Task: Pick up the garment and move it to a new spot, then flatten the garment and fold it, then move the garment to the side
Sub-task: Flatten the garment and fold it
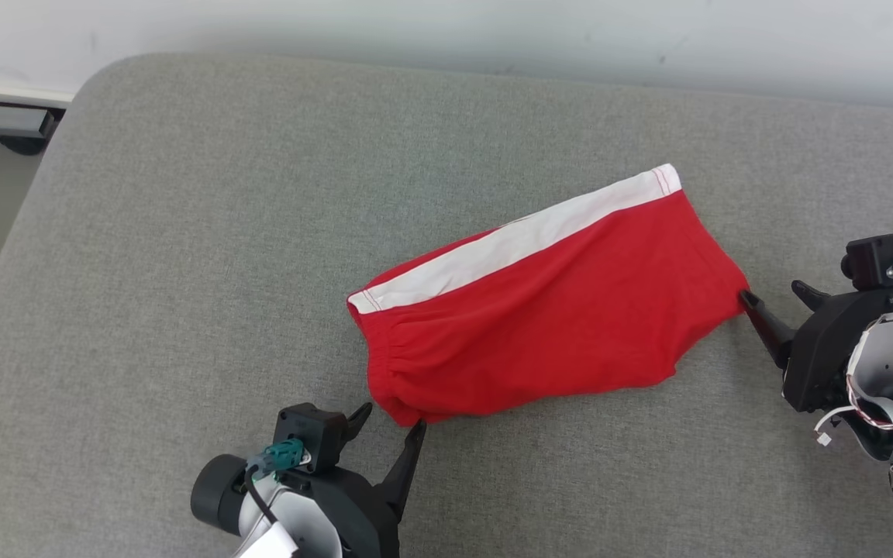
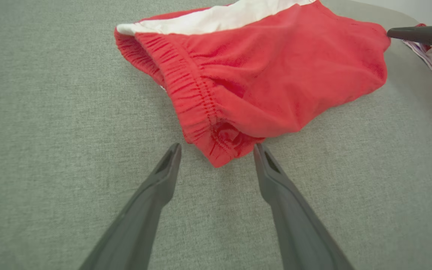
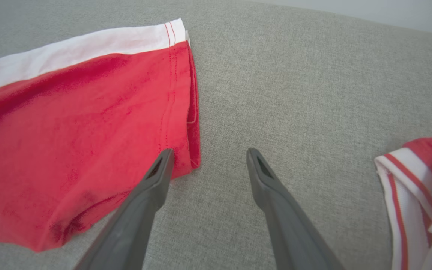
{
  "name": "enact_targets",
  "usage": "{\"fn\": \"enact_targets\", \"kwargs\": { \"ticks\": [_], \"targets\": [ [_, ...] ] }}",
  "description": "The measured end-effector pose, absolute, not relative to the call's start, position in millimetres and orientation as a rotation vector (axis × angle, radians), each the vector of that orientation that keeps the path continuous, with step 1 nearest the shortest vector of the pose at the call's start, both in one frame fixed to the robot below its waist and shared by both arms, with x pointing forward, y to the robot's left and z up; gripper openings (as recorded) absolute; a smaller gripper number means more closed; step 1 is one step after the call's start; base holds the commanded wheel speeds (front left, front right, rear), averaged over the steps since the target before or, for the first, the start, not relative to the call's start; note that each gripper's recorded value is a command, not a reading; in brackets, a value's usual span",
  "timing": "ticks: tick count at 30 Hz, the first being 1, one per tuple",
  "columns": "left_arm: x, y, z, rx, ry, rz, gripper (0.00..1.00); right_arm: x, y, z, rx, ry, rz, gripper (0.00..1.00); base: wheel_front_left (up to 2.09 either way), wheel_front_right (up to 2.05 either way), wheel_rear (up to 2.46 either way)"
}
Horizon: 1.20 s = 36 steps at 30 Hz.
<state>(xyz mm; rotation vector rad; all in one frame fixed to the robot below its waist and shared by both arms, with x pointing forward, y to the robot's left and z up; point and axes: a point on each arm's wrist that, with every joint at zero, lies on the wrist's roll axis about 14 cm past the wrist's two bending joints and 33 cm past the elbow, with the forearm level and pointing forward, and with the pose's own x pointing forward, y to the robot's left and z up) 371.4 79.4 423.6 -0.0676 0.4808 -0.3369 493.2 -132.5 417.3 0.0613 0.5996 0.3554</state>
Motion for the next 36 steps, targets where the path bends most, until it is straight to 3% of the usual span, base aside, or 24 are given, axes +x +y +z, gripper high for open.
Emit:
{"fn": "enact_targets", "kwargs": {
  "ticks": [28, 29, 30, 31, 32, 33, 34, 36],
  "targets": [
    [384, 84, 393, -0.071, 0.562, -0.302, 1.0, 503, -104, 386, 0.158, 0.685, 0.383, 1.0, 0.0, 0.0, 0.0],
    [385, 82, 392, -0.075, 0.563, -0.305, 0.94, 503, -104, 385, 0.159, 0.687, 0.383, 0.93, 0.0, 0.0, 0.0],
    [386, 80, 392, -0.074, 0.564, -0.316, 0.26, 504, -105, 385, 0.161, 0.688, 0.381, 0.48, 0.0, 0.0, 0.0],
    [388, 79, 392, -0.074, 0.561, -0.321, 0.0, 505, -105, 384, 0.164, 0.692, 0.381, 0.27, 0.0, 0.0, 0.0],
    [388, 77, 392, -0.077, 0.559, -0.33, 0.0, 505, -106, 383, 0.165, 0.697, 0.379, 0.08, 0.0, 0.0, 0.0],
    [388, 77, 392, -0.077, 0.559, -0.33, 0.0, 505, -106, 383, 0.165, 0.697, 0.379, 0.08, 0.0, 0.0, 0.0],
    [388, 74, 392, -0.075, 0.561, -0.344, 0.0, 503, -104, 381, 0.166, 0.702, 0.388, 0.0, 0.0, 0.0, 0.0],
    [389, 73, 393, -0.068, 0.557, -0.355, 0.0, 503, -104, 380, 0.166, 0.705, 0.389, 0.0, 0.0, 0.0, 0.0]
  ]
}}
